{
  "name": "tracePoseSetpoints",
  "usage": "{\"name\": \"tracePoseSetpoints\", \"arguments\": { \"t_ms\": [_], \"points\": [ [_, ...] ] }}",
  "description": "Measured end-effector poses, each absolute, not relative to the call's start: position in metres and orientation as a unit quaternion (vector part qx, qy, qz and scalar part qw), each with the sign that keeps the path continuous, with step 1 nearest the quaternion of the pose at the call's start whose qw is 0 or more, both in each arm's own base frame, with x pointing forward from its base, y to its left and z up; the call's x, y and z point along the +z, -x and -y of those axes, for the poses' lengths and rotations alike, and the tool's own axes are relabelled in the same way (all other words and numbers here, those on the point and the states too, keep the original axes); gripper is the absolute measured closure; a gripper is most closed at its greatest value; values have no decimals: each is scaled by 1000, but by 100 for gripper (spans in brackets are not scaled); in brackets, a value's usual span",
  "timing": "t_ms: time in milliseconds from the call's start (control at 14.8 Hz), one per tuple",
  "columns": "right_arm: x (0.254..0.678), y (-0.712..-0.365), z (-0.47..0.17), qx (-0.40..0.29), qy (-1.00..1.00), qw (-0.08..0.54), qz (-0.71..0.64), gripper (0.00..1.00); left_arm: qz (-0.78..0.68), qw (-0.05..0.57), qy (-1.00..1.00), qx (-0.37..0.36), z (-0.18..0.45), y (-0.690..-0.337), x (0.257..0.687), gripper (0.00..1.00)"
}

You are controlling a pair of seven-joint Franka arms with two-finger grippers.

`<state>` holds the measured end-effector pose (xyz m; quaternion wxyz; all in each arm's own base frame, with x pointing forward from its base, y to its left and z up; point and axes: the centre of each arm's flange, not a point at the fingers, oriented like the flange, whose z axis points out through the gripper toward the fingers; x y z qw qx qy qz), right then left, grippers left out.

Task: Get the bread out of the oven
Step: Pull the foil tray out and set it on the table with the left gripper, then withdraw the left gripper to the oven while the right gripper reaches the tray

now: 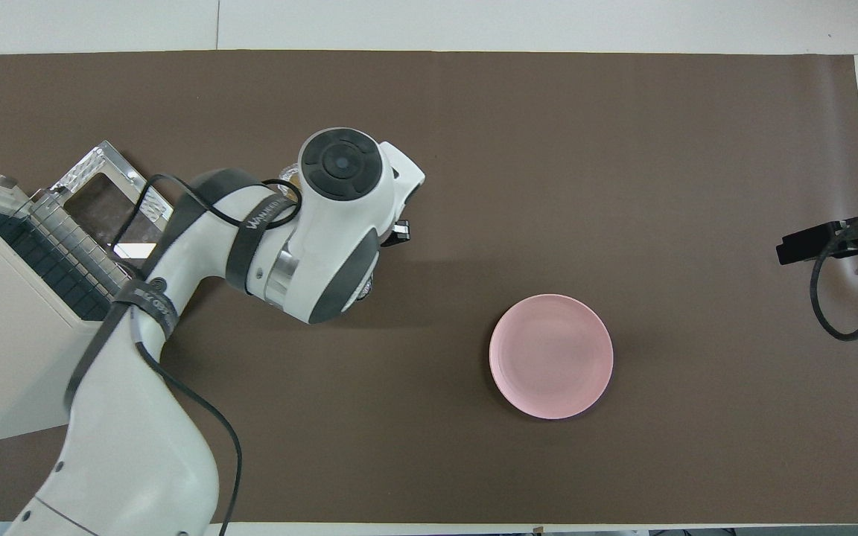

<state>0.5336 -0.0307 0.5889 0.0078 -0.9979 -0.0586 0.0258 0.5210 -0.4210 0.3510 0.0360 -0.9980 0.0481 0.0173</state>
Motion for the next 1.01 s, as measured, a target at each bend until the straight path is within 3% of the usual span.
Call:
{"name": "tracePoseSetpoints", "arguments": {
  "t_ms": [135,203,338,540,810,1013],
  "points": [
    [589,-534,31,26,998,8,59,0,-52,33,998,19,429,-514,351,98],
    [589,-534,31,26,998,8,59,0,-43,29,999,18,429,-516,352,93],
    [589,-534,31,26,998,8,59,0,-27,21,999,15,423,-523,354,75],
    [589,-534,30,26,998,8,60,0,2,13,1000,2,400,-543,373,39],
    [589,-534,24,26,998,8,56,0,97,-1,995,-5,274,-595,454,0],
    [589,-534,-11,26,999,6,38,0,125,0,992,16,175,-604,499,0]
  ]
}}
